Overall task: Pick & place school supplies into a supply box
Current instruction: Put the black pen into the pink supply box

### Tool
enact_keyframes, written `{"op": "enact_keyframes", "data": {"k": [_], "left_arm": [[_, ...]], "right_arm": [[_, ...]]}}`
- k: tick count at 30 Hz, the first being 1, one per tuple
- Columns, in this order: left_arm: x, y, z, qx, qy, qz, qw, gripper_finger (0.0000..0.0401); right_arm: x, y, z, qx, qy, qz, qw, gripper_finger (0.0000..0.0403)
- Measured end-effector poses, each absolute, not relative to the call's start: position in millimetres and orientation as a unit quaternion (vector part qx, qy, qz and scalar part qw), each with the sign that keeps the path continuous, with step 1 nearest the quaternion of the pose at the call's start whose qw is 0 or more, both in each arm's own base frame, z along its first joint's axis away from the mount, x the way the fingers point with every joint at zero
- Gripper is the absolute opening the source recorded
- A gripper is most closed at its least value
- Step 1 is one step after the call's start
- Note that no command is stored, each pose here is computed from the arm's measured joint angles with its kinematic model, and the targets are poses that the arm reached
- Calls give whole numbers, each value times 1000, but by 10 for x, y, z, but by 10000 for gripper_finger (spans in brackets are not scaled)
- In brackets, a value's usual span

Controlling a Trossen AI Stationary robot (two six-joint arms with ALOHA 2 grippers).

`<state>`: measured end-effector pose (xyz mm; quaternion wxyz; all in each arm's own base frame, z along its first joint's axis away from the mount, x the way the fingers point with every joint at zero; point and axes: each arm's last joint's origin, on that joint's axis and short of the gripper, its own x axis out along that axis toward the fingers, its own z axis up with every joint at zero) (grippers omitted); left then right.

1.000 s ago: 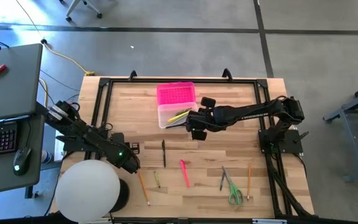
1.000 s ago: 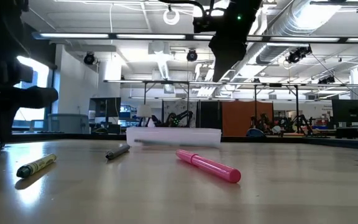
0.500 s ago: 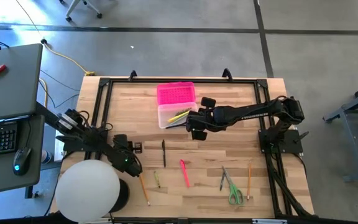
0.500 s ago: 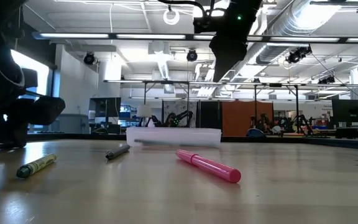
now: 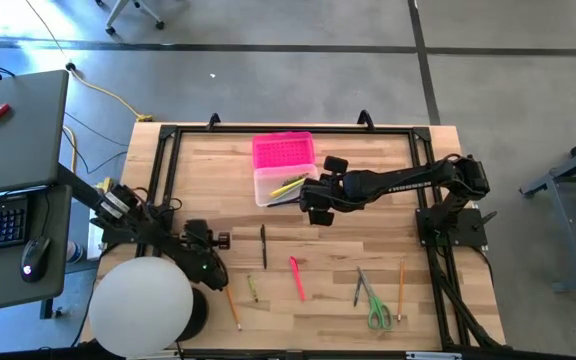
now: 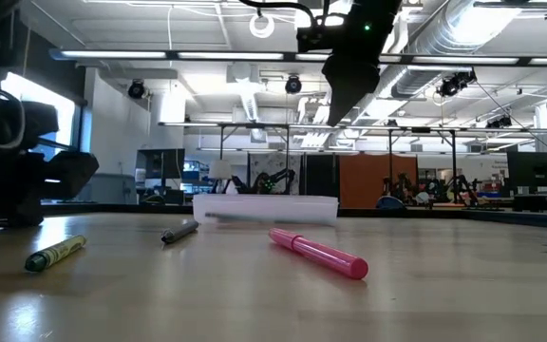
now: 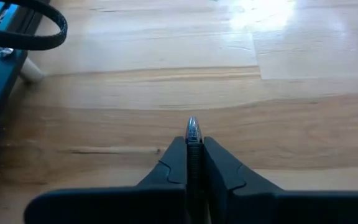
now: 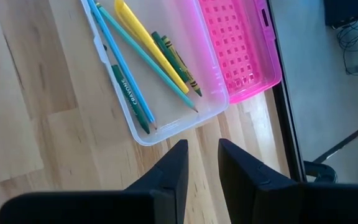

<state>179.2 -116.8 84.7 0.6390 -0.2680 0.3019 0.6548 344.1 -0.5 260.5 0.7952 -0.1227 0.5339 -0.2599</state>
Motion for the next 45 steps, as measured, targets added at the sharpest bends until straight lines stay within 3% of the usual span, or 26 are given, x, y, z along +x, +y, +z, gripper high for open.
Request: {"op": "enact_keyframes", "data": {"k": [8,10,15,23,28,31,37,41,45], "left_arm": [[1912,-1152,953,-265,266,635,675,38],[2069,-1142,1057,-300,216,605,705,37],[2330,-1069,1397,-250,152,535,793,37],[2922,-701,2071,-104,239,467,845,37],[3342,-209,2238,-52,283,383,878,36],[3498,89,2188,-51,291,329,897,36],[3666,654,1916,-77,292,318,899,36],[3748,890,1639,-107,303,297,899,42],[3778,1012,1421,-126,316,291,894,75]], "right_arm": [[3454,-3,2609,-129,530,-255,798,67],[3462,-1,2611,-136,530,-249,799,67],[3458,10,2602,-126,538,-231,801,67],[3462,24,2597,-121,542,-210,805,67],[3346,78,2617,-126,564,-234,782,67],[3184,124,2667,-127,582,-280,753,67],[2884,216,2804,-128,577,-377,713,67],[2842,280,2827,-127,566,-390,715,67],[2848,361,2803,-126,560,-379,726,67]]}}
